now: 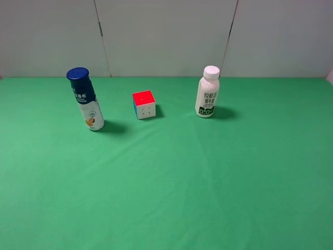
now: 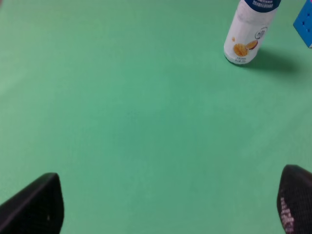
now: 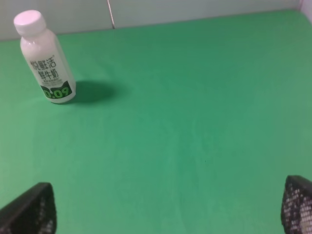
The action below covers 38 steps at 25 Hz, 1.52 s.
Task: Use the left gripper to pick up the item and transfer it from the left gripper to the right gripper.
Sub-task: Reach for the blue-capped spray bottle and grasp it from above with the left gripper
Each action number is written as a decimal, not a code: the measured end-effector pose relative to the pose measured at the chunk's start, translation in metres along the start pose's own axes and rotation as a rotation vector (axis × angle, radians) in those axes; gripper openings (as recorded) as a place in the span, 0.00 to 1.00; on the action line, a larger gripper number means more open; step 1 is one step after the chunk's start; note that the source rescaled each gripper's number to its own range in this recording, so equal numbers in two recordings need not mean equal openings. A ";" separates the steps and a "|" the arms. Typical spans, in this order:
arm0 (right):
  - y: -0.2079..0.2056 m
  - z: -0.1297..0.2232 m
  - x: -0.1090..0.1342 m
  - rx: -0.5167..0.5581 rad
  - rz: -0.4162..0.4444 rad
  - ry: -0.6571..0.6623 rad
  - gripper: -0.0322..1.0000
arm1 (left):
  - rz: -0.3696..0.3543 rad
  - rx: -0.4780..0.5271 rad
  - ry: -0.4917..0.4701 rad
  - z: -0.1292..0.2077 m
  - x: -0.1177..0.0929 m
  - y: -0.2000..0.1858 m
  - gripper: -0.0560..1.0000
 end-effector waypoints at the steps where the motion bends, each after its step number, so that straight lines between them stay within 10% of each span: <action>1: 0.000 0.000 0.000 0.000 0.000 0.000 1.00 | 0.000 0.000 0.000 0.000 0.000 0.000 0.77; 22: 0.000 0.000 0.000 0.000 0.000 0.000 1.00 | 0.001 0.000 0.000 0.000 0.000 0.000 0.77; 27: 0.000 0.000 0.000 0.000 0.000 0.000 1.00 | 0.002 0.000 -0.001 0.000 0.000 0.000 0.96; 38: 0.000 0.000 0.000 0.000 0.000 0.000 1.00 | -0.005 0.055 0.001 -0.054 -0.012 -0.013 0.99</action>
Point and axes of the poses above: a point on each arm's last joint axis where the gripper is mounted, y pointing out along that axis toward the gripper, x along the wrist's bending axis when the last joint is at zero, z = x × y, the point moved 1 cm from there along y, pointing out along that axis toward the gripper, and after that the axes turned 6 degrees about -y, right-handed, at the moved point
